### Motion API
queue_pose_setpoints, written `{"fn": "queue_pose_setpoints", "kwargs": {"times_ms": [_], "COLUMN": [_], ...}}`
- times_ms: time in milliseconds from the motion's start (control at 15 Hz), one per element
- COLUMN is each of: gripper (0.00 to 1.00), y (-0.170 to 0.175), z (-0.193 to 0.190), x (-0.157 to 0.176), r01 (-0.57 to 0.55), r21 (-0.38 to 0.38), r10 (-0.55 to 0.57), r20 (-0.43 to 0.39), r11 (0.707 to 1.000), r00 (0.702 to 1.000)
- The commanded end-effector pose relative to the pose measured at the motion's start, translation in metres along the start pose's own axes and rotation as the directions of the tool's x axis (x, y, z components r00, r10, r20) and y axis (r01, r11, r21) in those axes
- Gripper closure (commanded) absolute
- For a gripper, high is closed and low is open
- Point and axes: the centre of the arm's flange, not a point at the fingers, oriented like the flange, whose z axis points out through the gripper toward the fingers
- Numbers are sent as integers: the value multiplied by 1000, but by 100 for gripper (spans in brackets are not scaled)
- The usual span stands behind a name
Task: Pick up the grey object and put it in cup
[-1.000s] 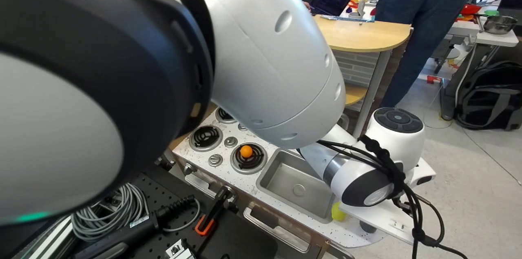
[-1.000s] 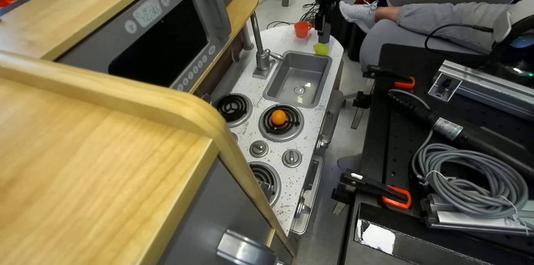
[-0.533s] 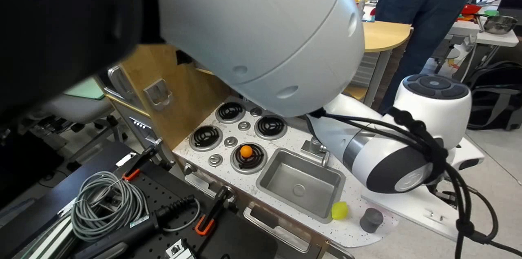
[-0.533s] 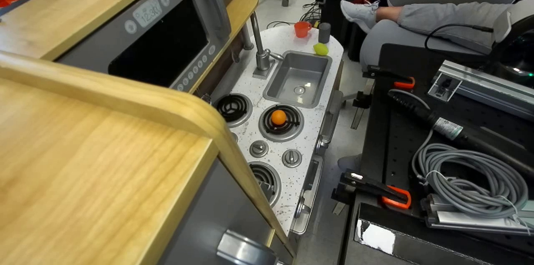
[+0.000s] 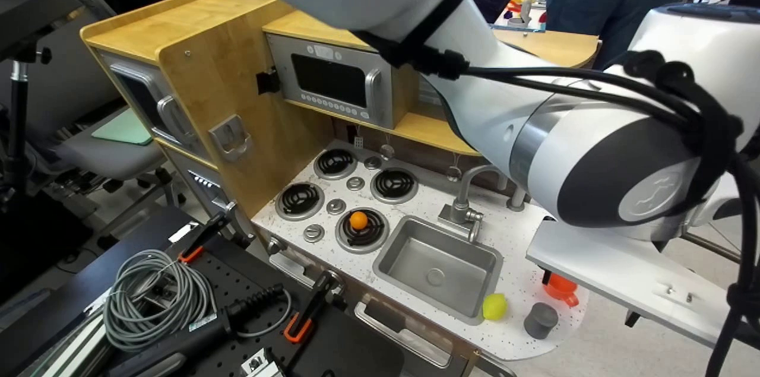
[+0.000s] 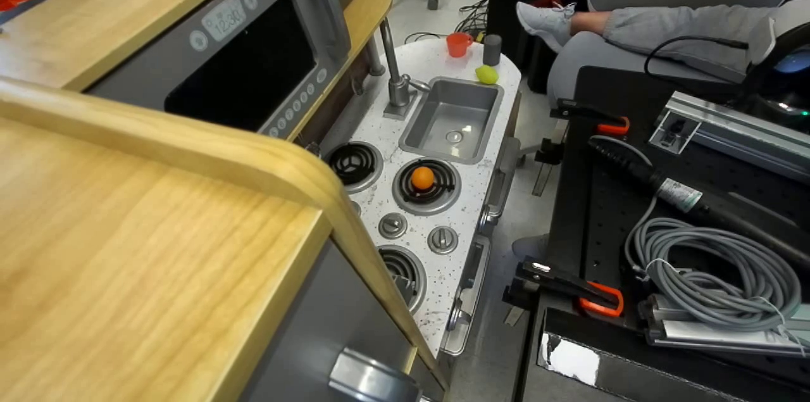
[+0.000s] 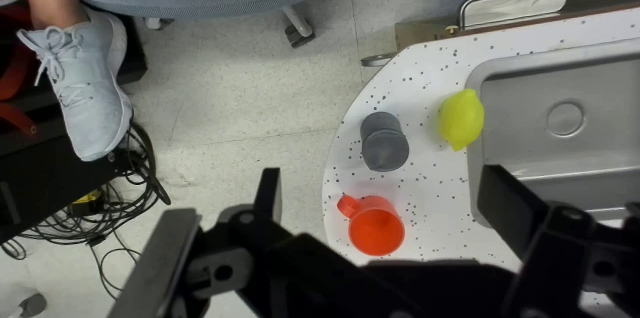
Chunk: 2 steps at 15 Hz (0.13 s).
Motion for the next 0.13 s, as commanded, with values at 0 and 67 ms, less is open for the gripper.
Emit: {"fn": "queue_pose_setpoints", "kwargs": {"times_ms": [0,67], "gripper": [0,0], "y": [-1,-2], "z": [-1,-1], "x": [-2,-4], "r01": [-1,-1], "r21": [2,5], "r10": [1,1], "r20": [1,4], "r11": [1000,1000], "r00": [1000,1000]}}
